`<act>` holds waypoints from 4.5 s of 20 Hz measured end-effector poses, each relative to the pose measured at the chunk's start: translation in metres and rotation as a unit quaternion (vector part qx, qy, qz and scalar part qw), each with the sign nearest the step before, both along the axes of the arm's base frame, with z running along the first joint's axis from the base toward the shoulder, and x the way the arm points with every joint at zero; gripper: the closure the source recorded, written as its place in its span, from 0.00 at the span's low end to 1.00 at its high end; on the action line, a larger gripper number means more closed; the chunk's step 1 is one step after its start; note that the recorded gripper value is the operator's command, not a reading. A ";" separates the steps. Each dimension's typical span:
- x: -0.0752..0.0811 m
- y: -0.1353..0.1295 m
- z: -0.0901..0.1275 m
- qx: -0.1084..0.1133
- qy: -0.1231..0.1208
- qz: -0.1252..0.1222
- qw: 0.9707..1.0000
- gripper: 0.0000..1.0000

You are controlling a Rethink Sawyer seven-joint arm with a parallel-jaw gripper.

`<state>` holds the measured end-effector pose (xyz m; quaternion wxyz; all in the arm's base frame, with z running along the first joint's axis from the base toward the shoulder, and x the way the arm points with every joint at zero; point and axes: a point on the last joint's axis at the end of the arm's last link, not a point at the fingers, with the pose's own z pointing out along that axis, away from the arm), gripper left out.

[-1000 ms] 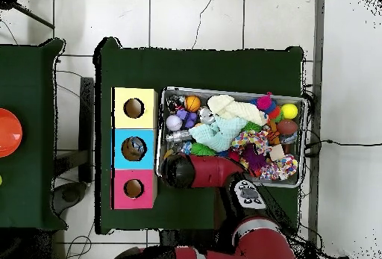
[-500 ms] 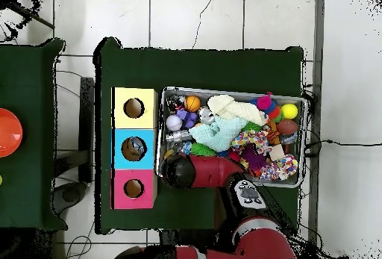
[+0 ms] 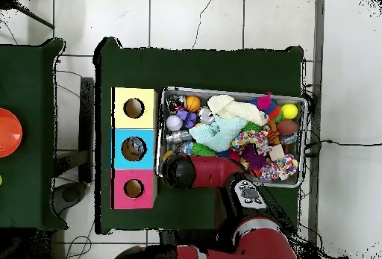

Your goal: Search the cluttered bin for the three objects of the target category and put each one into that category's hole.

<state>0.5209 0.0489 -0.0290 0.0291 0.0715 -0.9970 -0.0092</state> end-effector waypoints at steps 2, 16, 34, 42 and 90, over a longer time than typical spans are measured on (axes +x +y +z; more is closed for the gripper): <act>0.000 -0.001 0.000 -0.001 0.000 0.000 1.000 0.00; 0.000 -0.001 0.000 -0.001 0.000 -0.001 1.000 0.00; -0.021 -0.008 0.014 -0.001 -0.064 -0.014 0.998 0.00; -0.022 -0.008 0.015 -0.002 -0.069 -0.014 0.998 0.00; -0.001 -0.016 -0.033 -0.025 -0.048 -0.016 0.998 0.00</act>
